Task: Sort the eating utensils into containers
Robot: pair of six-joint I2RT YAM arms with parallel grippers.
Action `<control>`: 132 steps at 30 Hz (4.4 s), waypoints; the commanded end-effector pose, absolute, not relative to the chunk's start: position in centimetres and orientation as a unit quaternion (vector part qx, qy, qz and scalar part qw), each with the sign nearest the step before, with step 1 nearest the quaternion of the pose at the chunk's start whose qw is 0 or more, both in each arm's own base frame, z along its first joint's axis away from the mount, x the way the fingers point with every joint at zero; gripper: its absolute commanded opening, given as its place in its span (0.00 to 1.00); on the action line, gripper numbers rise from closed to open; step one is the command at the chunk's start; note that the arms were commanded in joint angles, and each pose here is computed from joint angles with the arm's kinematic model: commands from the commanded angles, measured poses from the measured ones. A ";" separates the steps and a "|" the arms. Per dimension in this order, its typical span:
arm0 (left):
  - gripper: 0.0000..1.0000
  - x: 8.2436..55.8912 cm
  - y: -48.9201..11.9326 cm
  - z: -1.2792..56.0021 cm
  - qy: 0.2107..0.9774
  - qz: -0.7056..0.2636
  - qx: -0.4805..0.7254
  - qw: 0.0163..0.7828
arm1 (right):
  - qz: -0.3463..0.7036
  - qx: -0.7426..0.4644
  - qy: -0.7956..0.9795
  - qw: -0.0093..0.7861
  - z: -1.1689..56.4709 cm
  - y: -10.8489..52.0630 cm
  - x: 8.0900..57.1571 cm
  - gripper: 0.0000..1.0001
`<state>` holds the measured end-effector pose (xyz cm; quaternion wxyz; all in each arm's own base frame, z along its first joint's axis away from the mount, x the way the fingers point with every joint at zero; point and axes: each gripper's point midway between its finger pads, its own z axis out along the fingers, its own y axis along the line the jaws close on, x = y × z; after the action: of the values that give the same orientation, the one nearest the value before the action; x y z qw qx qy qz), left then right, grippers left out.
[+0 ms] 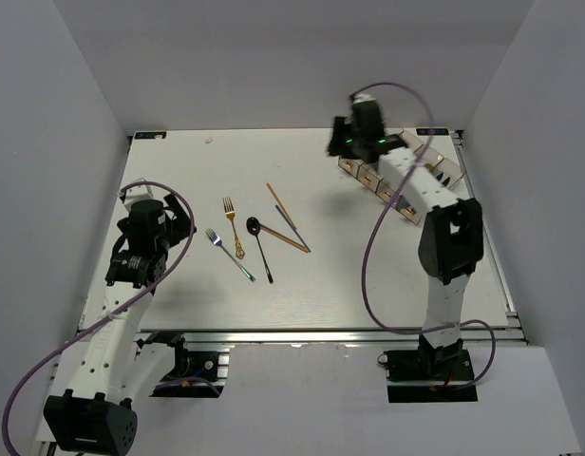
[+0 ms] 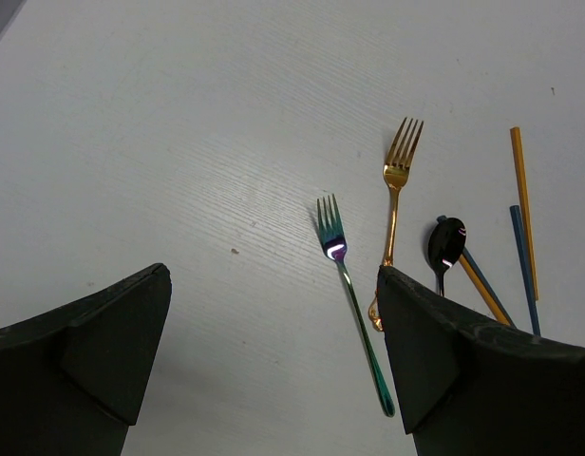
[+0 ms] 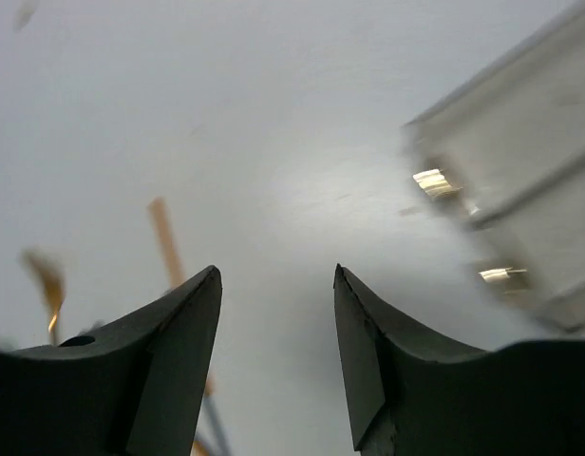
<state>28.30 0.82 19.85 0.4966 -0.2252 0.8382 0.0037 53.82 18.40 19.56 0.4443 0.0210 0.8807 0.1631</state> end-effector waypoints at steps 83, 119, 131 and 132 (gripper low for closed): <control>0.98 28.4 0.9 19.9 0.839 0.007 -0.225 0.494 | 0.025 0.332 0.822 0.462 16.1 -1.8 58.9 0.00; 0.98 28.5 1.3 19.3 0.843 0.024 -0.233 0.483 | 0.145 -0.253 0.866 0.407 15.6 32.8 44.9 0.63; 0.98 28.5 1.2 19.2 0.844 0.021 -0.231 0.483 | 0.115 -0.274 0.860 0.415 8.8 39.0 48.7 0.42; 0.98 28.5 1.2 19.3 0.844 0.021 -0.230 0.483 | 0.113 -0.274 0.861 0.414 8.2 39.1 48.9 0.41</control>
<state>28.52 1.24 18.49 0.4759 -0.2291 0.8488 0.0234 46.50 38.30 6.59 0.3702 -0.2766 0.8783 0.1223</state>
